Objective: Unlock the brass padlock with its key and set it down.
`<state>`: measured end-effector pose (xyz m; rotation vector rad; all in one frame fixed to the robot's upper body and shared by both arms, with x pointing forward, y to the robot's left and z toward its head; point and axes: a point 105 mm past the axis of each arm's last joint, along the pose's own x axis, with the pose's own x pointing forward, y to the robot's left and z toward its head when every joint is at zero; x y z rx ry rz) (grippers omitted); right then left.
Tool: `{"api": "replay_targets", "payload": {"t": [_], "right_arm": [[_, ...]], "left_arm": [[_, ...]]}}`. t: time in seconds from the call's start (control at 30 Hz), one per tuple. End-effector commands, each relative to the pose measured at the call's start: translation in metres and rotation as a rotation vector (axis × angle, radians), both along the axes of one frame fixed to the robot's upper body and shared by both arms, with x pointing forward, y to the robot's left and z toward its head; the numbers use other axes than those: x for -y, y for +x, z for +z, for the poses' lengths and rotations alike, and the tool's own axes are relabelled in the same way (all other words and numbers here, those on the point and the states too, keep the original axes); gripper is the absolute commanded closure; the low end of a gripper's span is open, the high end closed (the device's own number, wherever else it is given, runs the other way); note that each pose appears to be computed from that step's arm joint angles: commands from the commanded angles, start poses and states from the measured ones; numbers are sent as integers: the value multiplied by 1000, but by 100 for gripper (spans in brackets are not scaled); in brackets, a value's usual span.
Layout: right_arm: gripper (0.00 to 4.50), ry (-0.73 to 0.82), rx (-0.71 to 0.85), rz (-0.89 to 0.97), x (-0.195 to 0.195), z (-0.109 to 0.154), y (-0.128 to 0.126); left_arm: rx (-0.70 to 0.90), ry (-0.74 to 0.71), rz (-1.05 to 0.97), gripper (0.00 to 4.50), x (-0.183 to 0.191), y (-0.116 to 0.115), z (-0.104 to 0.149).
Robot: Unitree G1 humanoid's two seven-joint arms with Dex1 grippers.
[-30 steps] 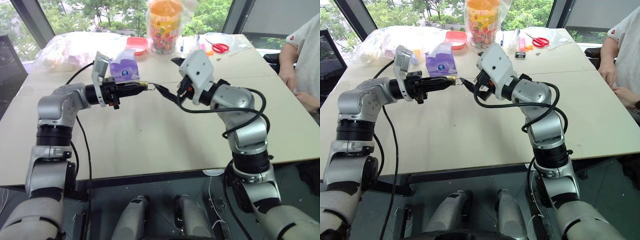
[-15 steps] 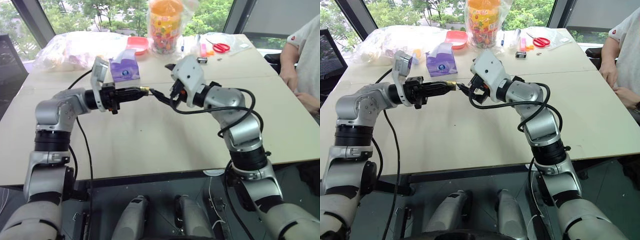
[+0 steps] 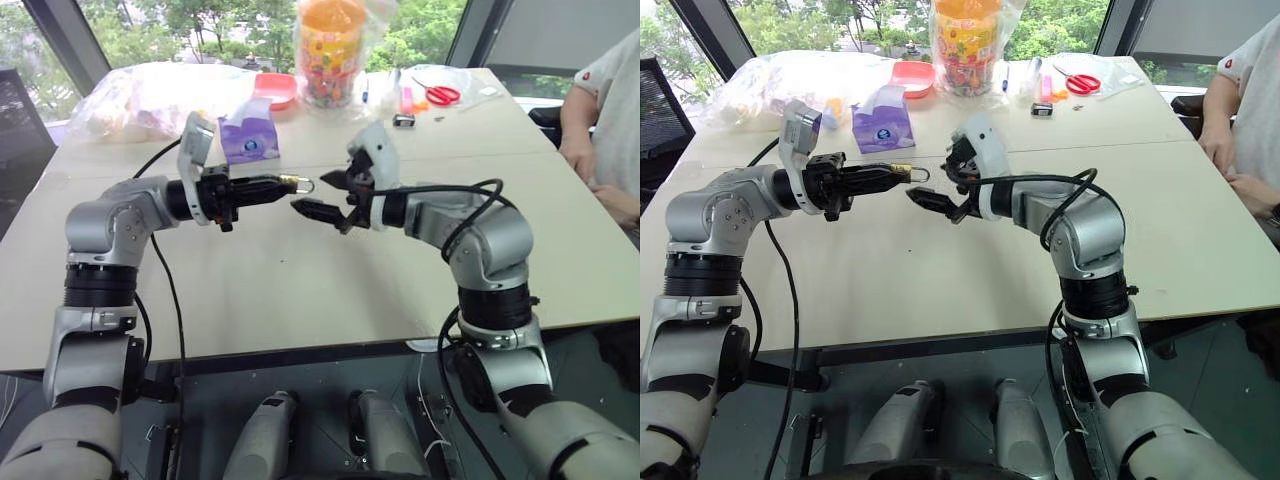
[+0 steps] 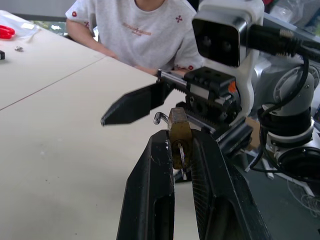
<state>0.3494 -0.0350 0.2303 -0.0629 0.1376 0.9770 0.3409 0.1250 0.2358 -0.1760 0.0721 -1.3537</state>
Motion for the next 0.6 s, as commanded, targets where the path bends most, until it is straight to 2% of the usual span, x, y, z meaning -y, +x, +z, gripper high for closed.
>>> {"api": "replay_targets", "payload": {"t": [0.03, 0.33, 0.6], "right_arm": [[5, 66, 107, 40, 2, 30, -10], [5, 113, 155, 57, 9, 43, -18], [5, 76, 148, -26, 16, 34, 0]], "left_arm": [[63, -15, -1, 450, -2, -2, 12], [67, -4, 15, 450, -5, 2, 11], [75, -28, -24, 450, 0, -5, 19]]}}
